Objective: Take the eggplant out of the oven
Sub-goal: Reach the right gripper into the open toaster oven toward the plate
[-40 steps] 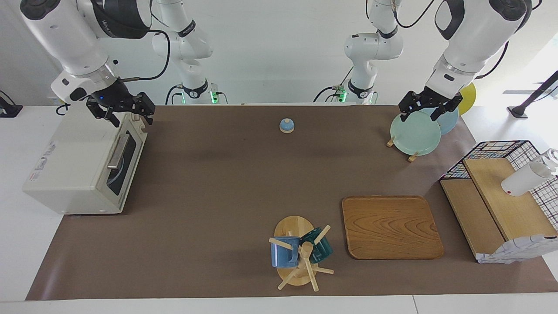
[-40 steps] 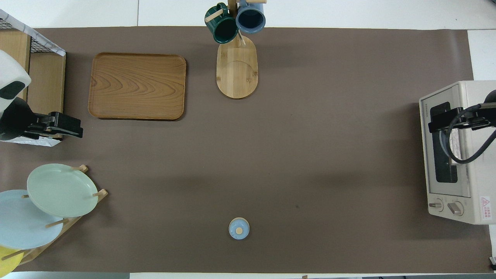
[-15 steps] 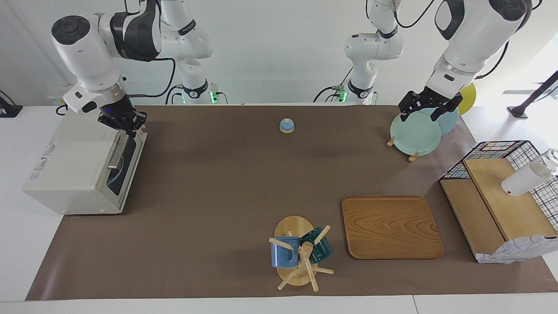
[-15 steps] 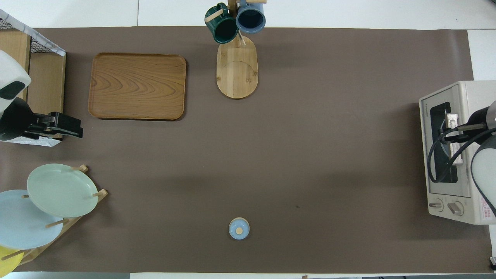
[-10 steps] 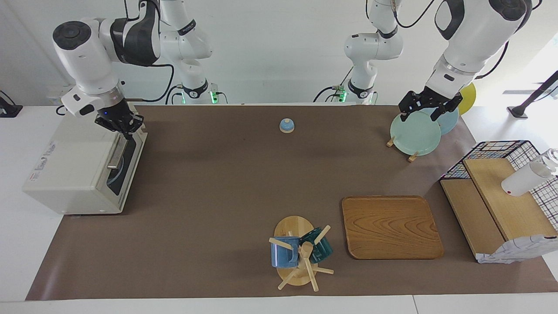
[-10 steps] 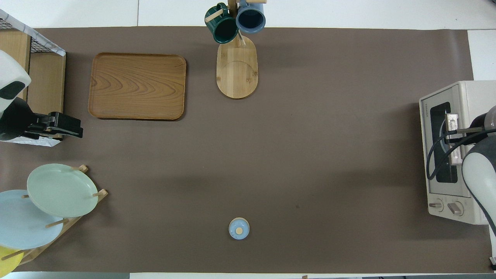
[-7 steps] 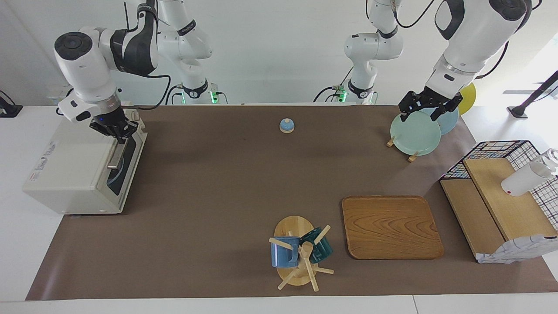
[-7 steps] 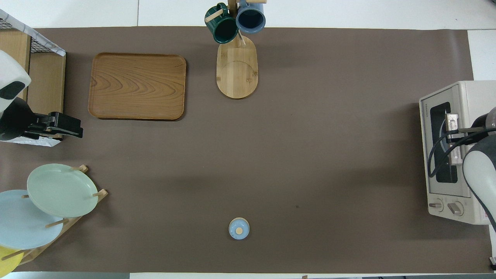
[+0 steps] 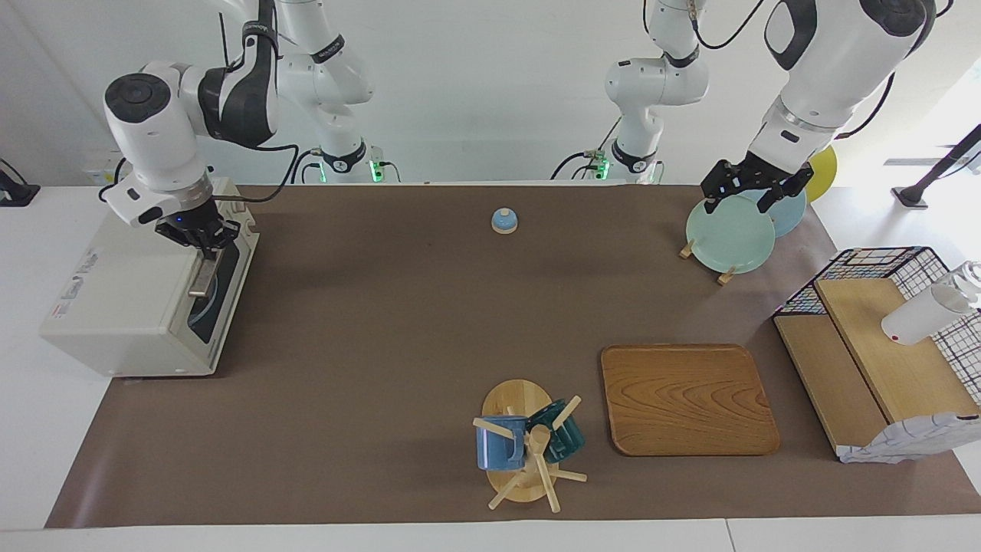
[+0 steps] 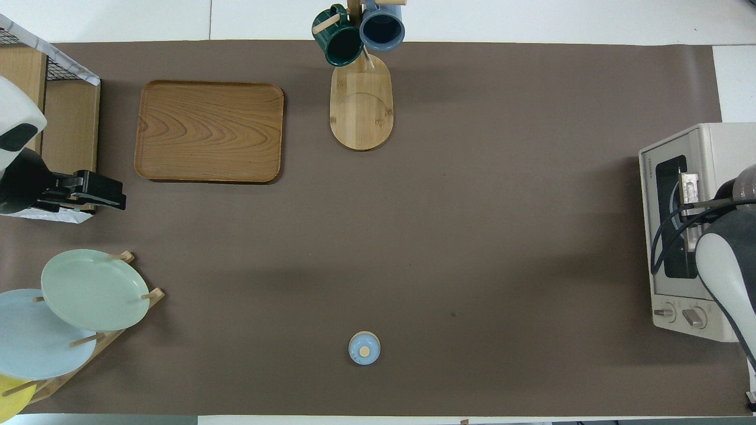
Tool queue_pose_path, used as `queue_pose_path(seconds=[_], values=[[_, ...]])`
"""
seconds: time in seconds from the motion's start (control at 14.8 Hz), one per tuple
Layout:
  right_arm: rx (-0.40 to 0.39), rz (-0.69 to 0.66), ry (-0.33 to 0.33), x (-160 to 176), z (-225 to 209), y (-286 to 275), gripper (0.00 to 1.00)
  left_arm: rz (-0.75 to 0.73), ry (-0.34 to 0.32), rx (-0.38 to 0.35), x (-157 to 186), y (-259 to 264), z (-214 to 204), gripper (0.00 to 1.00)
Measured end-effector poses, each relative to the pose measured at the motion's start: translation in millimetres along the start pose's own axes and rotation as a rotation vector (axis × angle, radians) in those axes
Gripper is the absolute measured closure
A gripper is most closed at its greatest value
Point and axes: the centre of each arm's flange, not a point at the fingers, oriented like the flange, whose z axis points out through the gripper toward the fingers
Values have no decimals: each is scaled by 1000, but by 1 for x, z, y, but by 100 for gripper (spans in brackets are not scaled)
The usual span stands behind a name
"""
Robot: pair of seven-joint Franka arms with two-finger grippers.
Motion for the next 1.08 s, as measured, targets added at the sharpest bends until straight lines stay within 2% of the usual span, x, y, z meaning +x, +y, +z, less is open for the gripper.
queue_pose_path(seconds=[0.54, 1.08], values=[[5, -15, 14, 0, 1, -12, 99, 0, 0, 0, 0, 0, 0, 0], [73, -27, 29, 2, 7, -43, 99, 0, 0, 0, 0, 0, 0, 0]])
